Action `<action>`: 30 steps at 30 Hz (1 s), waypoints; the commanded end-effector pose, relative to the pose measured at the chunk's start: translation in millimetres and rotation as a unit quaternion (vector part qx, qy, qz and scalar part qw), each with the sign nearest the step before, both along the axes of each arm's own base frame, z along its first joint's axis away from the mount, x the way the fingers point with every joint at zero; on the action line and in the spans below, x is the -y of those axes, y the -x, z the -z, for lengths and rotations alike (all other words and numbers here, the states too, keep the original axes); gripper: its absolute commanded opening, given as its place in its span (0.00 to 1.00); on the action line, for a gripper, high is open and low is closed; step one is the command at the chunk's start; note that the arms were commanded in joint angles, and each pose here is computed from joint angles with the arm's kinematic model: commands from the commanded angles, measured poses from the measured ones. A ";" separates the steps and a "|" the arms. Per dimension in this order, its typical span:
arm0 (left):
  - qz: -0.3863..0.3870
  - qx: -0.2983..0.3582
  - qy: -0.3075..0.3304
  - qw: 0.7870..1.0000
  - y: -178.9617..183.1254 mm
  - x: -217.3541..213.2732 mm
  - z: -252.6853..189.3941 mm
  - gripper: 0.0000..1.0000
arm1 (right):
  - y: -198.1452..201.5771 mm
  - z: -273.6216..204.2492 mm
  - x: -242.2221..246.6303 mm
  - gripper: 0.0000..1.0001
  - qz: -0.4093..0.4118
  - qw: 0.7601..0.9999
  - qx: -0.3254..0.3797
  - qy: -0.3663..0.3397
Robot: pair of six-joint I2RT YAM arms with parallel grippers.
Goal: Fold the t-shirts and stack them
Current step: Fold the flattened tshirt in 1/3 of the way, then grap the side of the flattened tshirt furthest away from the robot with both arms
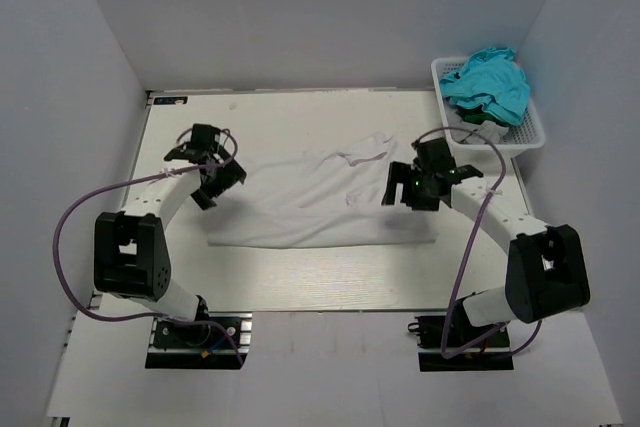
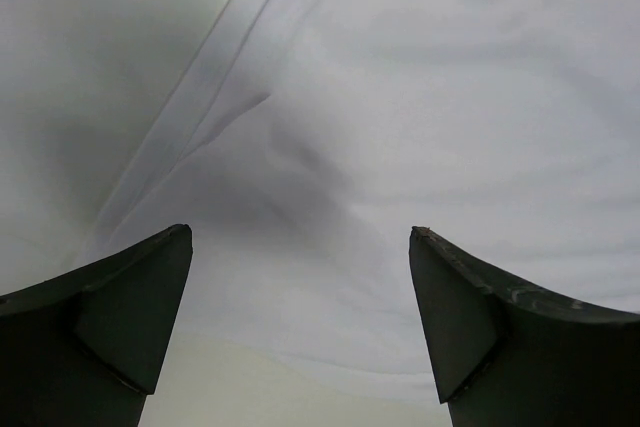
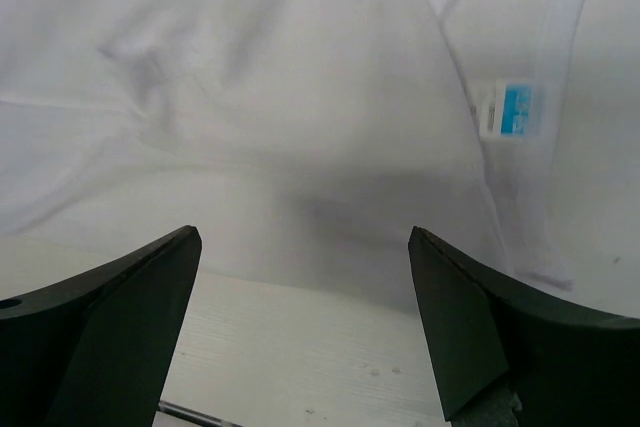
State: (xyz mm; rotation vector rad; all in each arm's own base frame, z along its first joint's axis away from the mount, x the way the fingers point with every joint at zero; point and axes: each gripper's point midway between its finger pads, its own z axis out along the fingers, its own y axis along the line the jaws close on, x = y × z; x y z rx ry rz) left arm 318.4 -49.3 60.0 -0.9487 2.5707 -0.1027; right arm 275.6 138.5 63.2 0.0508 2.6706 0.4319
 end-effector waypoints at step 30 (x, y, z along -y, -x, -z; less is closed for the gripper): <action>-0.020 0.018 -0.119 0.993 -162.2 -53.1 28.1 0.05 | -220.3 -38.3 -29.3 0.90 0.017 0.995 0.074 0.070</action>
